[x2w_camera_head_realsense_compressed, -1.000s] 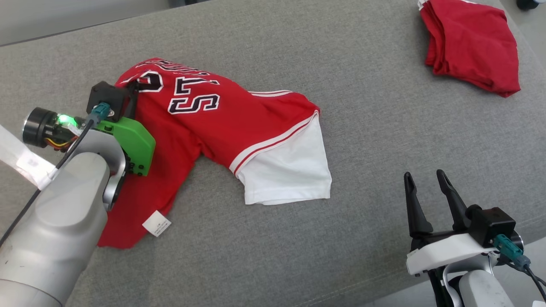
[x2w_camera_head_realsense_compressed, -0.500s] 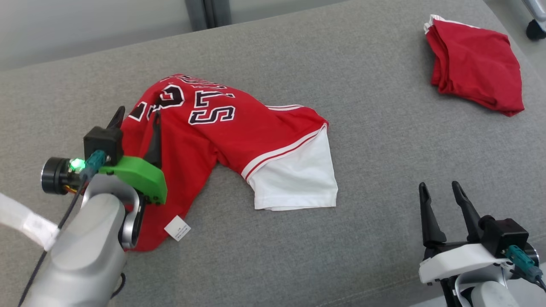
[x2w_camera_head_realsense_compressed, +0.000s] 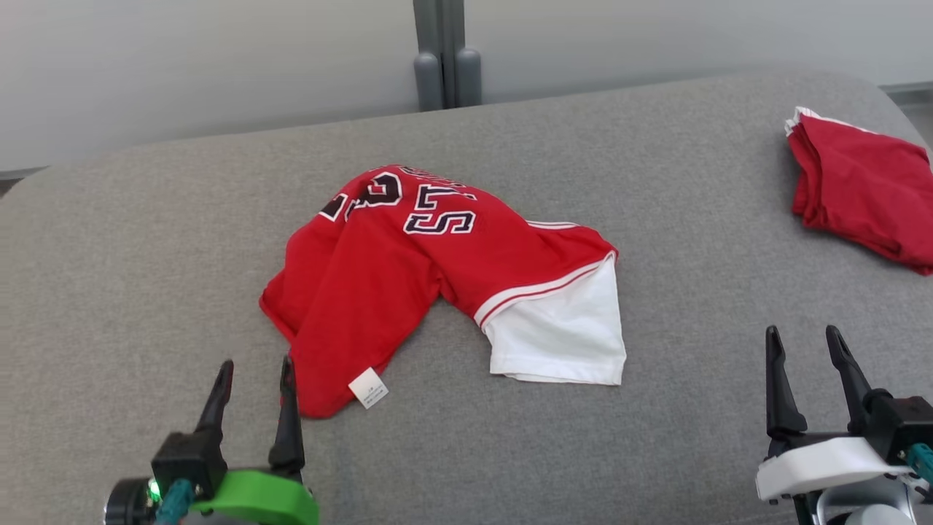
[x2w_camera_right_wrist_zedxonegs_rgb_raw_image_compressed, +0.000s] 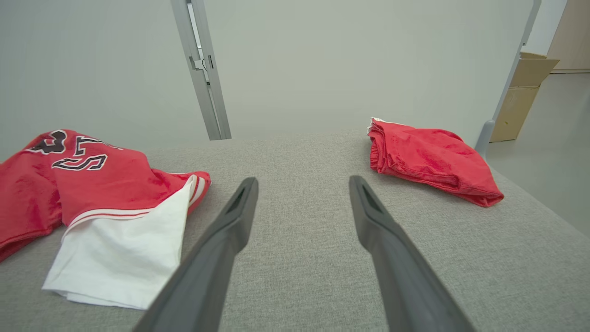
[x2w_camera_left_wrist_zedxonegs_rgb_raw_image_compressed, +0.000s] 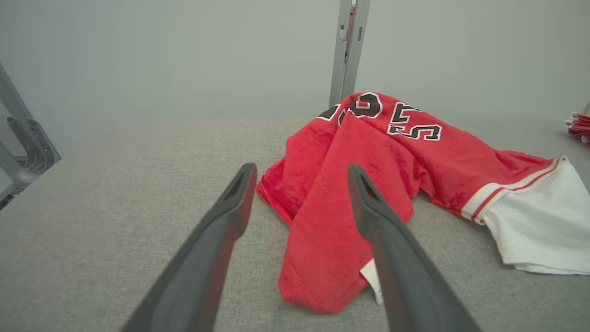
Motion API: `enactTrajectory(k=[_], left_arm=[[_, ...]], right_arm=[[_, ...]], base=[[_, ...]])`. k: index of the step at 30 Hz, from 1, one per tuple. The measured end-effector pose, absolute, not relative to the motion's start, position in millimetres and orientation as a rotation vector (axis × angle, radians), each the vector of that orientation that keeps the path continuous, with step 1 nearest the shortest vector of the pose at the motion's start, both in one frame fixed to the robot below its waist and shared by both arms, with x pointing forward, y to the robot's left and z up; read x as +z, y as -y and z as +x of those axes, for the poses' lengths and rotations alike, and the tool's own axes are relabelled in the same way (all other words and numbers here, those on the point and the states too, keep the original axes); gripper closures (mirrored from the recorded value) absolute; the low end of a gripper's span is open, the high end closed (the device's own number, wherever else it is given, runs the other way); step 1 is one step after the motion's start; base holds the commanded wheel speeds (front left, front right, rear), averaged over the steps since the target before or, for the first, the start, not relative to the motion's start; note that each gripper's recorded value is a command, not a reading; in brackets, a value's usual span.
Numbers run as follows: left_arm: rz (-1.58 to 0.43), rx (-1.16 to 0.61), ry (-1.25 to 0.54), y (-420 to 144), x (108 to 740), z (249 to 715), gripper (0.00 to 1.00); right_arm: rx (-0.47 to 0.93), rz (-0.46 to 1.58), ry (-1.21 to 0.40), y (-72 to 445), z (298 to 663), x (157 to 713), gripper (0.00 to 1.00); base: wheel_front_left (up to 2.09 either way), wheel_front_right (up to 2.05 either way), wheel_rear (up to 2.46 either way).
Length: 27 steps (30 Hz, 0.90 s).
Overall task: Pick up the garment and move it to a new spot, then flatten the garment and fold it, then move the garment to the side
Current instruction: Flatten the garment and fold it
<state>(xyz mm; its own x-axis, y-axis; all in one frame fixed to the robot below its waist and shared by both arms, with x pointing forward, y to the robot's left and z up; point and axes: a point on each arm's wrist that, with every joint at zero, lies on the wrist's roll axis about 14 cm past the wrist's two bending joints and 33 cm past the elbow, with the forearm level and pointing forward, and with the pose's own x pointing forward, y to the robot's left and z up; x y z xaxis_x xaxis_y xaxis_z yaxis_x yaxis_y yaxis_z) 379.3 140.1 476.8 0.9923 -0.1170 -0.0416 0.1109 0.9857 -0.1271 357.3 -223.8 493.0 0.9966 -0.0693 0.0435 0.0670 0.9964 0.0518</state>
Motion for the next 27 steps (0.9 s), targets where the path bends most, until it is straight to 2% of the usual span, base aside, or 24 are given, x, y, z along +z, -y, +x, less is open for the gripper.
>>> enactTrajectory(k=[6, 14, 27], left_arm=[[-0.160, -0.030, -0.079, -163, 463, 334, 0.00], [-0.190, 0.018, -0.067, -178, 460, 300, 0.00], [-0.162, 0.016, -0.067, -184, 457, 296, 0.00]], right_arm=[[-0.017, 0.051, 0.058, 208, 355, 497, 0.00], [0.031, 0.077, 0.040, 191, 346, 492, 0.00], [0.045, 0.086, 0.025, 186, 344, 487, 0.00]], base=[[0.00, 0.00, 0.00], [0.00, 0.00, 0.00], [0.00, 0.00, 0.00]])
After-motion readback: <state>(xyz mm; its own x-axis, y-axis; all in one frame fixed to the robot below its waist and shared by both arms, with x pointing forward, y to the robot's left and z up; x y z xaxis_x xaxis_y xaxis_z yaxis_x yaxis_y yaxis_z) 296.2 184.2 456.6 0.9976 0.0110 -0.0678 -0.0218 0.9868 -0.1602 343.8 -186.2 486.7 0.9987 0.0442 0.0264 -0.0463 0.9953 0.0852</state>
